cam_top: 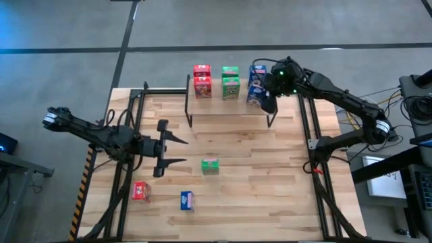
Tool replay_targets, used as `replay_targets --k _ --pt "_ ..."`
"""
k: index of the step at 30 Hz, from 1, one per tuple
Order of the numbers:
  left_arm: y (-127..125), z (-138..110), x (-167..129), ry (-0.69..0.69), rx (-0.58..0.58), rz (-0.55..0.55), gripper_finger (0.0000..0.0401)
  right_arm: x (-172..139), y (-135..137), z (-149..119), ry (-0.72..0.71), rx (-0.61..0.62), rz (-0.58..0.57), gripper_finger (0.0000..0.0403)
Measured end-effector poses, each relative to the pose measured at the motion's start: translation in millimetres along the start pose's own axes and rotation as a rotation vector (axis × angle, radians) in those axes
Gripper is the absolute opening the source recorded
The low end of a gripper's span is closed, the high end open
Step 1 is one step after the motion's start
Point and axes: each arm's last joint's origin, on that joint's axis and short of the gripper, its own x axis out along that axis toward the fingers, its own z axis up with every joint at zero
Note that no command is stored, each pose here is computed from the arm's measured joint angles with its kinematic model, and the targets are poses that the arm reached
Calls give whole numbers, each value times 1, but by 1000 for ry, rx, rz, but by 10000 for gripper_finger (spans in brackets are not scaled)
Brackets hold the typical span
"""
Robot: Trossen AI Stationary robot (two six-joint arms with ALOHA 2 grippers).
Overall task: Stack cereal on shelf
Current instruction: Put the right blue cereal box on the shelf
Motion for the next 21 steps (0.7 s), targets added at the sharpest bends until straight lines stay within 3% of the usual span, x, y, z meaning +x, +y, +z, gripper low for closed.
replay_targets --k 4,9,13,21 --pt "1 0 0 10 56 24 235 -11 -2 10 -38 46 -12 246" --pt "4 -2 0 66 118 147 235 -28 -2 24 -88 100 -8 245" --pt "7 -3 -1 110 151 234 235 -38 9 35 -134 114 26 231" --pt "6 -7 -1 157 209 222 235 -45 49 35 -114 101 155 175"
